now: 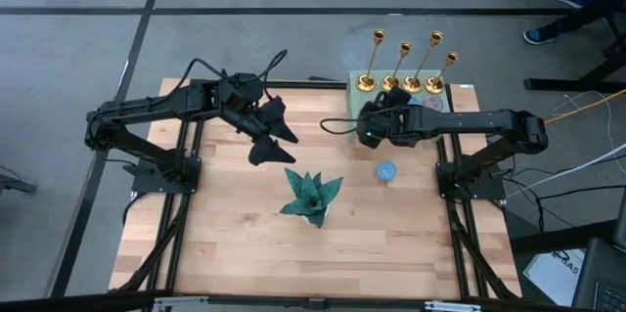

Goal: Stock candles and holders on shelf
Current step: Align the pink scented candle with the other scented candle on the shelf

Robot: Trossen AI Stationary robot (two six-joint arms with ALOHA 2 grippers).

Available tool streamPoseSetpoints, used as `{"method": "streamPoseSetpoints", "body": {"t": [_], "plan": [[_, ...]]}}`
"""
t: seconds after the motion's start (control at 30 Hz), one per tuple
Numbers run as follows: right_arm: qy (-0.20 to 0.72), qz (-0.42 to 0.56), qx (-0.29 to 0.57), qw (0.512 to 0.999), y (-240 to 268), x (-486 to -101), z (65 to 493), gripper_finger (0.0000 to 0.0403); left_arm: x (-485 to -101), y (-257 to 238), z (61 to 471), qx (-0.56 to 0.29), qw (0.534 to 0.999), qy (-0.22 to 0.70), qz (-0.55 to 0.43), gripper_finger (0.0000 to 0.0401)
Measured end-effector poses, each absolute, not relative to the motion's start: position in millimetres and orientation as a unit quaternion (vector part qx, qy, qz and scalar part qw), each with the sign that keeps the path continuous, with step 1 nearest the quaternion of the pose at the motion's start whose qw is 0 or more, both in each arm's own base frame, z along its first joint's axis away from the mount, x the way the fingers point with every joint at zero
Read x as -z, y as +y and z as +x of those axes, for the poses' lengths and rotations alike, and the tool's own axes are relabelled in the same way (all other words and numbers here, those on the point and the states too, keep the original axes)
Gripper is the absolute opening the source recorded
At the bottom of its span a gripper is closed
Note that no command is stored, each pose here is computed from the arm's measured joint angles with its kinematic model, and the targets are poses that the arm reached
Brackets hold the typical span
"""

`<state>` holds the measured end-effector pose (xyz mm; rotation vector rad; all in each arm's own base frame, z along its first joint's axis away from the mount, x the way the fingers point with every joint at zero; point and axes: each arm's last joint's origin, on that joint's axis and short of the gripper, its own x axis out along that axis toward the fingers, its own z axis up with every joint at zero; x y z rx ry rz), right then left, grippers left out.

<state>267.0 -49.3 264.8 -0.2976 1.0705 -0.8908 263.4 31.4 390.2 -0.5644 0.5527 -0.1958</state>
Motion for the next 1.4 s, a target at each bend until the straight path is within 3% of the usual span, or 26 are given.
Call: {"method": "streamPoseSetpoints", "body": {"t": [0.4,0.9,1.0,1.1,1.2,1.33,1.4], "plan": [[0.451,-0.070,0.430,0.779,-50,-266,271,0.0324,-390,29,264,0.073,0.924,0.267,-0.263,0.0393],[0.400,-0.017,0.402,0.823,-49,-271,283,0.0326,-389,22,265,0.068,0.926,0.271,-0.256,0.0393],[0.391,-0.009,0.397,0.830,-49,-276,286,0.0299,-389,22,265,0.067,0.925,0.274,-0.256,0.0393],[0.379,0.004,0.380,0.844,-47,-288,290,0.0247,-388,22,264,0.066,0.923,0.280,-0.257,0.0393],[0.362,0.027,0.343,0.866,-43,-306,295,0.0172,-386,22,263,0.064,0.920,0.286,-0.259,0.0393],[0.358,0.080,0.274,0.889,-42,-320,299,0.0043,-386,22,263,0.064,0.920,0.286,-0.259,0.0393],[0.362,0.110,0.258,0.889,-45,-319,298,0.0015,-386,22,263,0.064,0.920,0.286,-0.259,0.0393]]}}
